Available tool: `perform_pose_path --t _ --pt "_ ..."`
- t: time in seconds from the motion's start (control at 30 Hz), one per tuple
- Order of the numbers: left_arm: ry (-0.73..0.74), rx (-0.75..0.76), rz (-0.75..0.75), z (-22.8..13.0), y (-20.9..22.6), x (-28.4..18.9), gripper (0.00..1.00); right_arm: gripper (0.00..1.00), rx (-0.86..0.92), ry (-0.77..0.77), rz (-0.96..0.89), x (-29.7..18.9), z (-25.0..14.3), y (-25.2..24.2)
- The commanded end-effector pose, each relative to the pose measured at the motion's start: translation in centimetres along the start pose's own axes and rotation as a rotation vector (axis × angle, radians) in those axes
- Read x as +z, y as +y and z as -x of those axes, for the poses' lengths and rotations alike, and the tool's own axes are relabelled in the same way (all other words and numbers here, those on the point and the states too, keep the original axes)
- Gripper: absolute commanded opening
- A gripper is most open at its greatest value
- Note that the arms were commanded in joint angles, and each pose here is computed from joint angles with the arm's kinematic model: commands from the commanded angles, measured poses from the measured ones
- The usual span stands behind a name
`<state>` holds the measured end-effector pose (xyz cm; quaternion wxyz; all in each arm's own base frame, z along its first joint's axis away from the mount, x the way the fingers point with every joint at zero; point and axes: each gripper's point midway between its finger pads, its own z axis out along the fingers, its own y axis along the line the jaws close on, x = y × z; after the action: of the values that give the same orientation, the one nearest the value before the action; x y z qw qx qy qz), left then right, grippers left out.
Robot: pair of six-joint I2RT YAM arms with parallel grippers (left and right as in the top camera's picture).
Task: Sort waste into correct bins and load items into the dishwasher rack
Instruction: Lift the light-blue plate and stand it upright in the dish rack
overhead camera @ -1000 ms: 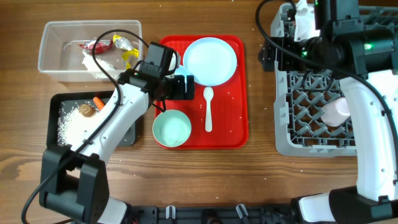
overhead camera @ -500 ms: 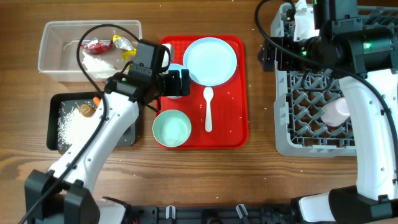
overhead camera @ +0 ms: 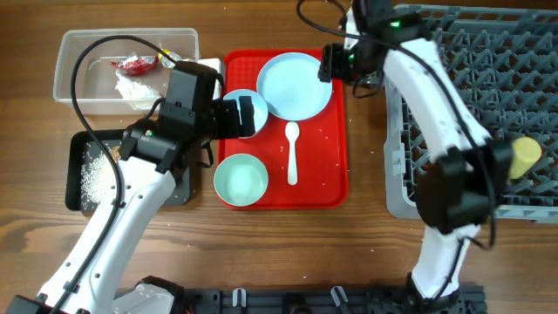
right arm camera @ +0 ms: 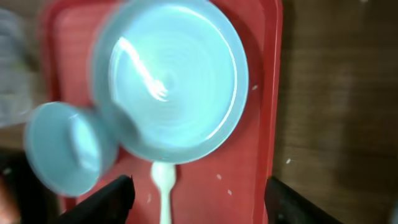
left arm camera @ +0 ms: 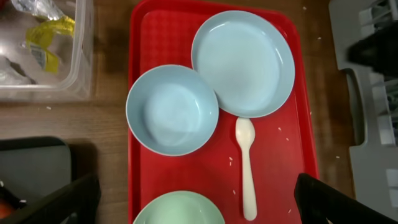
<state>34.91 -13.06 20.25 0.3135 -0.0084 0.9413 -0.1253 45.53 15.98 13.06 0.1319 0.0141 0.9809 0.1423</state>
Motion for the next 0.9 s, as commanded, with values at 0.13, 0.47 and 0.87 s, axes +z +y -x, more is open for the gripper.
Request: perform_pose_path --t 0.13,0.47,0.87 --pt "0.001 -0.019 0.019 -0.1 0.5 0.0 1.0 0.47 0.098 0.143 -0.068 9.3 -1.8 -2.8" --pt "0.002 -0.019 0.019 -0.2 0.5 0.0 1.0 0.15 0.105 0.133 -0.066 12.6 -1.5 -2.8" --pt "0.001 -0.019 0.019 -0.2 0.5 0.0 1.0 0.04 0.089 0.128 -0.073 12.3 -1.2 -3.3"
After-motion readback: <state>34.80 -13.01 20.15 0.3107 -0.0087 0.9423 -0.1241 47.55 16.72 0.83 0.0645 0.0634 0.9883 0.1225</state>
